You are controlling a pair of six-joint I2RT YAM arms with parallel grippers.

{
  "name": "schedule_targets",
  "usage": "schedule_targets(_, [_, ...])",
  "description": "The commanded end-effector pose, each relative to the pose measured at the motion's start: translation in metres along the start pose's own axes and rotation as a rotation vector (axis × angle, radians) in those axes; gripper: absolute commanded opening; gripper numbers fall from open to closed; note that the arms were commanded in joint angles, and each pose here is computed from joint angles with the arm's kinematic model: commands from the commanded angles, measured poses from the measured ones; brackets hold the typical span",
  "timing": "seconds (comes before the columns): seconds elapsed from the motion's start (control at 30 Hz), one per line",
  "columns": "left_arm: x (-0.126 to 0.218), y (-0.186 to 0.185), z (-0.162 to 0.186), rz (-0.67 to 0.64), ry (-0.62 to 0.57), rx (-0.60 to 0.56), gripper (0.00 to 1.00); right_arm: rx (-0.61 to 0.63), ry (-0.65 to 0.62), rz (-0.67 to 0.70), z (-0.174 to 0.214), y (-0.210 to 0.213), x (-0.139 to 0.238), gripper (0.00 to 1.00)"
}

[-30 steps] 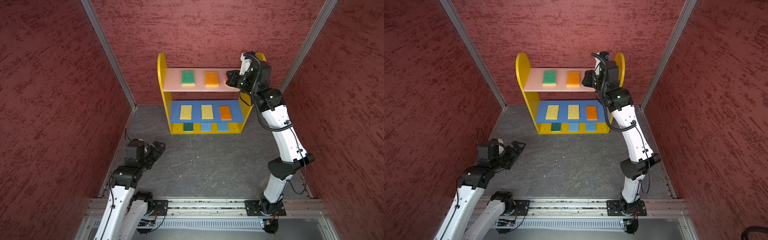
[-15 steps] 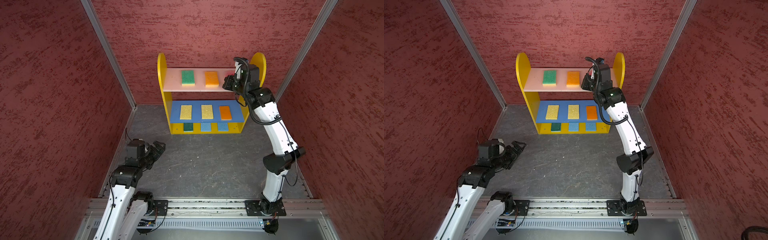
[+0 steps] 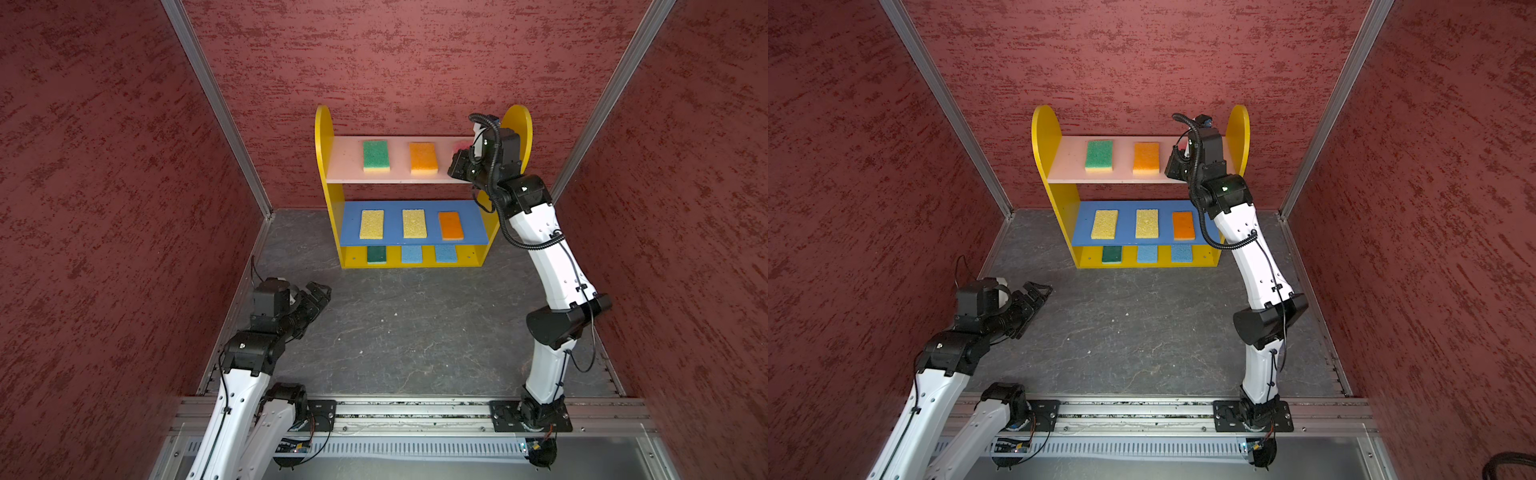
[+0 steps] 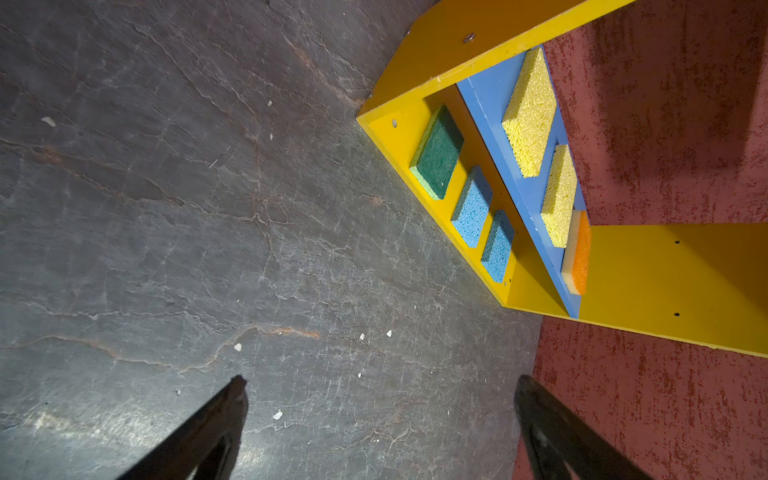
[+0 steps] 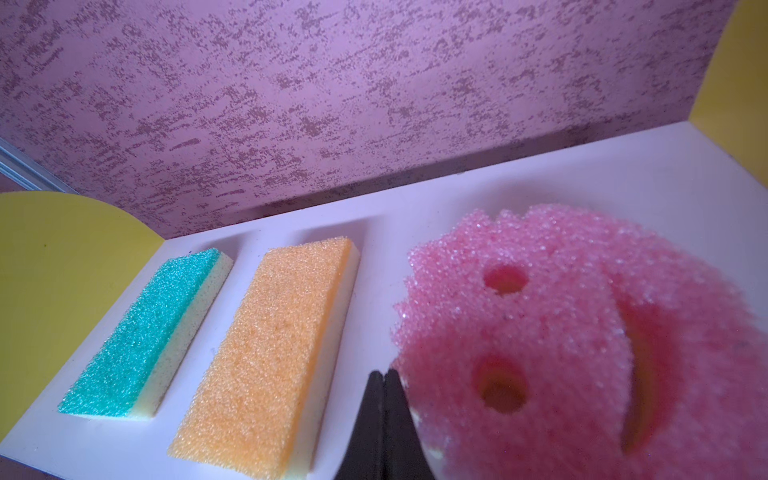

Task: Place and organize the cleaning sponges onto the shelf
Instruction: 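Withdraw the right gripper back from the shelf toward the robot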

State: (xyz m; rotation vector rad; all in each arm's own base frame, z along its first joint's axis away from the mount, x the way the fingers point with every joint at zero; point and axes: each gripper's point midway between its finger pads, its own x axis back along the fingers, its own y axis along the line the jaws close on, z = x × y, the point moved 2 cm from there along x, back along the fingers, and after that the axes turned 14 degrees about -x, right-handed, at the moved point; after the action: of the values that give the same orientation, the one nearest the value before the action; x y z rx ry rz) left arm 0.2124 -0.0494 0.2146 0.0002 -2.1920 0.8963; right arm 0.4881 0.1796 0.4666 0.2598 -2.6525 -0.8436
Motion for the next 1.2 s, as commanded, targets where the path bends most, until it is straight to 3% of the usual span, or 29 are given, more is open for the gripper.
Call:
schedule_targets(0.0, [0.002,-0.002,-0.004,0.008,-0.020,-0.003,1.00,-0.012,-0.038,-0.041,-0.019,0.013,0.026,0.00])
schedule_targets(0.53, [0.029,-0.001,-0.007,-0.008,-0.071,-0.036,1.00,-0.014,-0.206,-0.081,-0.062,0.022,0.127,0.00])
schedule_targets(0.83, [0.054,-0.005,-0.017,-0.024,-0.141,-0.073,1.00,-0.016,-0.306,-0.067,-0.056,-0.003,0.182,0.00])
schedule_targets(1.17, [0.084,-0.009,-0.029,-0.046,-0.237,-0.110,1.00,0.017,-0.304,0.001,-0.032,-0.032,0.194,0.11])
